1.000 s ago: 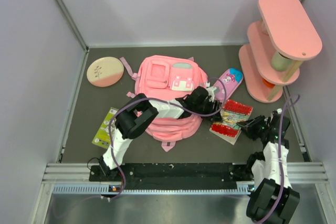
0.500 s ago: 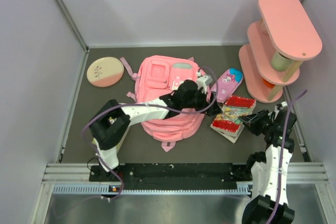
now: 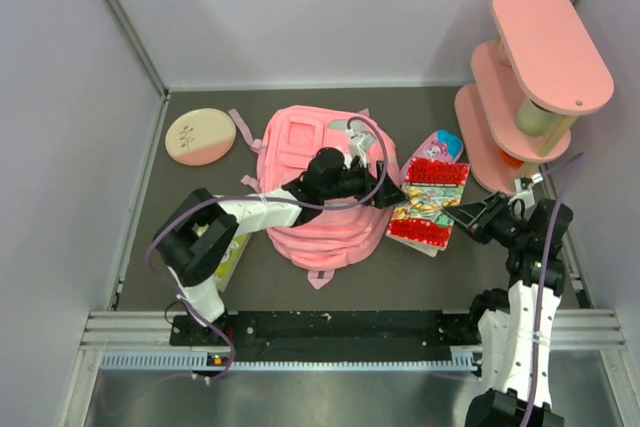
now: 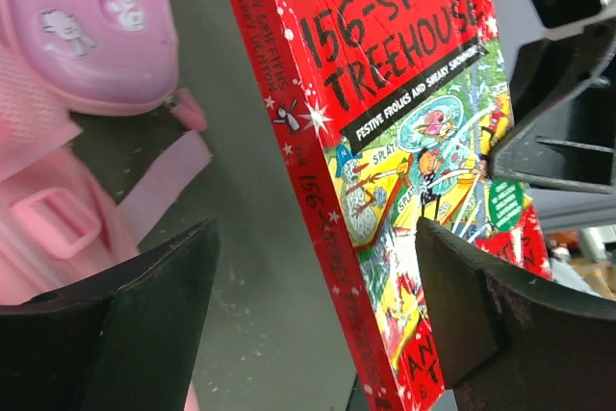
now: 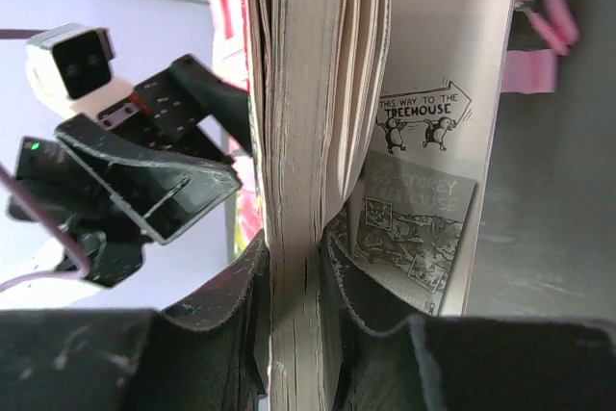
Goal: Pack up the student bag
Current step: Pick up the book from the center of the board.
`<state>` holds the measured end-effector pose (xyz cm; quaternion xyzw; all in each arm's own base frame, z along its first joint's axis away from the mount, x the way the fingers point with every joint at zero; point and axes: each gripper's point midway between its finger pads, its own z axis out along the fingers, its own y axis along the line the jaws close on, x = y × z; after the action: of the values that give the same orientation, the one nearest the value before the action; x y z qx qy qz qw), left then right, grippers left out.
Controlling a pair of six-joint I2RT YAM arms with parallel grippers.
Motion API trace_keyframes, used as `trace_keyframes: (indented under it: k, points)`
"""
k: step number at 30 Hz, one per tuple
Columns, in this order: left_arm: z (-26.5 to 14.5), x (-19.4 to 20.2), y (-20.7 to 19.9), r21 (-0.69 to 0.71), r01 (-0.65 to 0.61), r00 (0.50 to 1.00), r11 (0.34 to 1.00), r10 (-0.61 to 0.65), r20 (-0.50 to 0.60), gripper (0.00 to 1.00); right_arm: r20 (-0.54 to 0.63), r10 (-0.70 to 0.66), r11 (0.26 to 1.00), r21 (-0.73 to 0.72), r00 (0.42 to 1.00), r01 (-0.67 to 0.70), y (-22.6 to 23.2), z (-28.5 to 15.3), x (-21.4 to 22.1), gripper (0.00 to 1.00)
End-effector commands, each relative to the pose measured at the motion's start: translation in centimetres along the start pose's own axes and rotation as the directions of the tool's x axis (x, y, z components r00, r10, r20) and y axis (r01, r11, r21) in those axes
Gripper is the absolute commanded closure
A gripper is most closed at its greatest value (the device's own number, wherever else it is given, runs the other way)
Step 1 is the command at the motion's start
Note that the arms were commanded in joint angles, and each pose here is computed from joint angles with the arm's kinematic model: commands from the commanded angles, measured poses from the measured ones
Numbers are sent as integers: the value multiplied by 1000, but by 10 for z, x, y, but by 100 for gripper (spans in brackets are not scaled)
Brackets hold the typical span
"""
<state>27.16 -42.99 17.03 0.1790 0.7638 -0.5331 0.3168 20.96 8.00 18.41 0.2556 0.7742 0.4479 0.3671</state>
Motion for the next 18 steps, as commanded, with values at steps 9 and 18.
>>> trace_keyframes:
  k: [9, 18]
  points:
    - [-16, -38, -66, 375, -13, 985, 927, -52, 164, 13, -107, -209, 928, -335, 972, 162, 69, -5, 14, 100]
    - [-24, -49, -61, 320, -86, 976, 943, 16, 215, 34, -211, -197, 944, -306, 957, 127, 47, 13, 28, 100]
